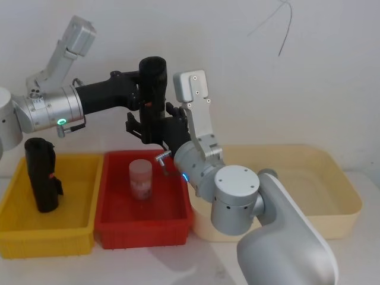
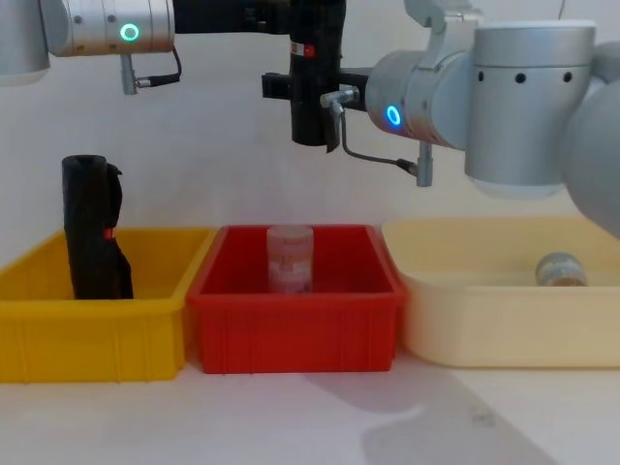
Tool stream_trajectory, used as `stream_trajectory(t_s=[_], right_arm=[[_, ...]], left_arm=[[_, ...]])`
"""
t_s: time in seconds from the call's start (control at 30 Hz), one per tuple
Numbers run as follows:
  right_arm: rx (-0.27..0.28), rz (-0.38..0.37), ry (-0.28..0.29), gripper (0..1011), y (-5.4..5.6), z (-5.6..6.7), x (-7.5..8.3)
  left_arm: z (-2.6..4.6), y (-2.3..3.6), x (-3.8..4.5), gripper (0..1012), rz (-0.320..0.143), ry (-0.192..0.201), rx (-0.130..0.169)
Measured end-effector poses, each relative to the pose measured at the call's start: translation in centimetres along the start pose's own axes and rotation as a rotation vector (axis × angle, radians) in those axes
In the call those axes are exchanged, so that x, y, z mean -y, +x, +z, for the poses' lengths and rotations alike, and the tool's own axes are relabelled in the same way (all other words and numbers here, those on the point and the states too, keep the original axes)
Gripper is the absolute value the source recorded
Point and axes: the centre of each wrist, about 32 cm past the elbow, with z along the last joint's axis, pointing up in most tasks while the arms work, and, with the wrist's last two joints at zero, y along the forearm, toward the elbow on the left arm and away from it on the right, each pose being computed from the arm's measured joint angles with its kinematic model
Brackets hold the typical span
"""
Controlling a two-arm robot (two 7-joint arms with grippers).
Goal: Pick up the garbage bag with the one hand and transfer it to the other hand.
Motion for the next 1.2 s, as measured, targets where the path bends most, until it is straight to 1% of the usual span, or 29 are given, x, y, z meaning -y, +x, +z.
stream_trajectory(t_s=[0.47,0.63,0.87,0.93,1.0,1.03,1.13,1.2], right_arm=[[-0.018,-0.009,-0.010,1000,0.0,0.2,-2.1],[-0.021,-0.011,-0.010,1000,-0.1,0.2,-2.4],[-0.023,-0.014,-0.011,866,-0.1,0.3,-2.8],[-0.024,-0.015,-0.010,793,-0.1,0.3,-2.9],[-0.024,-0.015,-0.010,757,-0.1,0.4,-2.9],[-0.025,-0.015,-0.010,701,-0.1,0.4,-3.0],[-0.025,-0.015,-0.010,642,-0.1,0.4,-3.0],[-0.025,-0.015,-0.010,570,-0.1,0.4,-3.1]], left_arm=[[0.00,0.00,0.00,379,0.000,0.000,0.000],[0.00,0.00,0.00,379,0.000,0.000,0.000],[0.00,0.00,0.00,379,0.000,0.000,0.000],[0.00,0.00,0.00,379,0.000,0.000,0.000],[0.00,0.00,-0.01,379,0.000,0.000,0.000],[0.00,0.00,0.00,379,0.000,0.000,0.000],[0.00,0.00,0.00,379,0.000,0.000,0.000],[0.00,0.00,0.00,379,0.000,0.000,0.000]])
